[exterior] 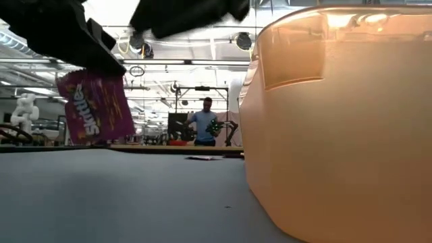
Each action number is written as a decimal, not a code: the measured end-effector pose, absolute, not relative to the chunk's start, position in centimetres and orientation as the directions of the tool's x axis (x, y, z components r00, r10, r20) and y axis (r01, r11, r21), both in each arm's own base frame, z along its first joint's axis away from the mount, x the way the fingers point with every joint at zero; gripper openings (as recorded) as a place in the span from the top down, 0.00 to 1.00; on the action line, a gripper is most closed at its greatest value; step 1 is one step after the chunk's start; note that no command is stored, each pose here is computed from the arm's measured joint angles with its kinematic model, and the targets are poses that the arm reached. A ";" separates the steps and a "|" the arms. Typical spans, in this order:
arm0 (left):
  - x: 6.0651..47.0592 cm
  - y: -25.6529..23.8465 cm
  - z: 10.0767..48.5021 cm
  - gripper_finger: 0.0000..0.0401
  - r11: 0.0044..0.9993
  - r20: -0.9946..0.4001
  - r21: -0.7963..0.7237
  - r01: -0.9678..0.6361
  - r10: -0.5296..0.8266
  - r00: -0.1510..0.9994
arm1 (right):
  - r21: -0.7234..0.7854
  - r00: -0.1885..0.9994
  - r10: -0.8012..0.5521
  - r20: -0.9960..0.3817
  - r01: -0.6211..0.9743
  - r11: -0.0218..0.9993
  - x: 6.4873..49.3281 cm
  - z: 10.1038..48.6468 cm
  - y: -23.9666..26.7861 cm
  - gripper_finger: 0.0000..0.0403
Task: Sort candy
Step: Put the purple candy pack into the transparent bin
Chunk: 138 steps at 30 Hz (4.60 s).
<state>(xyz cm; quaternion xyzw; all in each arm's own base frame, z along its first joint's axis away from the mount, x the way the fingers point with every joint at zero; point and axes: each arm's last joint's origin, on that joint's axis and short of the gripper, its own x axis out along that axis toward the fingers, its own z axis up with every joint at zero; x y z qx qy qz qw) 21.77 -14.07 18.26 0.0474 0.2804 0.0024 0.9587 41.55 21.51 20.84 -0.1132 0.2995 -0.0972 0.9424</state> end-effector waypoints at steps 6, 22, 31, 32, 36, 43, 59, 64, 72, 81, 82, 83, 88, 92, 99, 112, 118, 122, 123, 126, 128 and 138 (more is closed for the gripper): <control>21.4 -14.7 19.2 1.00 0.991 -0.494 0.107 0.079 -0.016 0.870 | -0.241 0.775 -0.247 -0.582 0.126 0.962 43.3 19.0 19.3 0.53; 21.2 -15.6 21.0 1.00 0.977 -0.376 0.131 0.166 -0.106 0.921 | -0.203 0.803 -0.167 -0.572 0.060 0.977 44.7 18.8 18.0 0.67; 21.1 -15.7 21.0 0.96 0.964 -0.379 0.186 0.192 -0.110 0.919 | -0.257 0.792 -0.195 -0.579 0.050 0.965 44.4 19.1 17.8 0.97; 21.0 -15.8 21.0 0.95 0.964 -0.374 0.196 0.182 -0.099 0.922 | -0.259 0.787 -0.199 -0.584 0.052 0.965 44.2 19.4 17.8 0.98; 20.6 -16.1 21.1 0.86 0.961 -0.353 0.245 0.130 -0.037 0.935 | -0.257 0.764 -0.209 -0.610 0.058 0.965 43.1 20.9 17.7 0.99; 20.3 -16.4 21.2 0.71 0.961 -0.340 0.248 0.120 -0.030 0.940 | -0.238 0.735 -0.211 -0.644 0.069 0.969 41.7 22.4 17.7 1.00; 21.8 -16.3 20.3 0.71 0.974 -0.307 0.221 0.055 0.016 0.952 | -0.238 0.731 -0.210 -0.650 0.067 0.969 41.6 22.4 17.7 1.00; 22.2 -16.7 20.2 0.92 0.968 -0.281 0.244 0.063 0.009 0.960 | -0.238 0.731 -0.210 -0.650 0.067 0.969 41.6 22.4 17.7 1.00; 22.3 -16.8 20.1 0.99 0.964 -0.275 0.256 0.065 0.009 0.961 | -0.237 0.727 -0.211 -0.653 0.068 0.969 41.6 22.4 17.8 0.96; 22.2 -16.3 22.7 0.99 0.988 -0.111 0.135 -0.072 0.087 0.990 | -0.275 0.678 -0.285 -0.677 0.126 0.953 38.2 25.2 18.3 0.72; 22.1 -16.1 23.2 0.99 0.988 -0.081 0.101 -0.117 0.125 0.989 | -0.295 0.667 -0.311 -0.677 0.140 0.945 37.5 25.6 18.4 0.70; 22.1 -15.9 23.7 0.99 0.985 -0.055 0.076 -0.152 0.157 0.986 | -0.319 0.657 -0.339 -0.673 0.156 0.935 36.9 25.9 18.6 0.68; 22.1 -15.7 25.6 0.99 0.989 0.081 0.048 -0.143 0.139 0.987 | -0.438 0.625 -0.470 -0.623 0.218 0.872 33.7 26.4 20.3 0.64; 22.5 -15.3 26.4 1.00 0.999 0.161 0.007 -0.048 0.046 0.986 | -0.507 0.651 -0.512 -0.561 0.218 0.834 32.1 26.5 22.0 0.64; 23.0 -14.7 27.2 1.00 0.994 0.241 0.104 0.028 -0.053 0.969 | -0.595 0.698 -0.561 -0.445 0.238 0.768 30.9 26.8 23.5 0.64; 22.9 -16.0 25.0 1.00 0.513 0.051 0.837 0.190 -0.419 0.906 | -0.654 0.734 -0.497 -0.462 0.097 0.751 30.7 26.9 24.8 0.64; 23.0 -15.7 26.2 1.00 0.700 0.170 0.702 0.129 -0.340 0.925 | -0.622 0.763 -0.478 -0.436 0.128 0.772 31.6 27.3 24.9 0.64; 23.0 -14.6 27.8 1.00 0.924 0.313 0.382 -0.011 -0.118 0.942 | -0.555 0.780 -0.476 -0.405 0.204 0.806 33.0 27.8 24.3 0.64; 23.0 -14.3 28.1 1.00 0.953 0.333 0.302 -0.028 -0.078 0.940 | -0.535 0.785 -0.477 -0.395 0.225 0.814 33.3 27.9 24.1 0.64; 23.1 -13.8 28.3 1.00 0.991 0.345 0.131 -0.016 -0.030 0.938 | -0.485 0.795 -0.481 -0.370 0.276 0.830 34.3 28.5 23.4 0.64; 23.2 -13.6 28.2 1.00 0.997 0.340 0.078 -0.006 -0.021 0.940 | -0.467 0.795 -0.494 -0.353 0.308 0.829 34.6 28.8 22.9 0.64; 23.4 -13.8 27.8 1.00 0.995 0.309 0.089 0.034 -0.060 0.949 | -0.372 0.801 -0.489 -0.345 0.361 0.855 34.5 31.1 21.2 0.64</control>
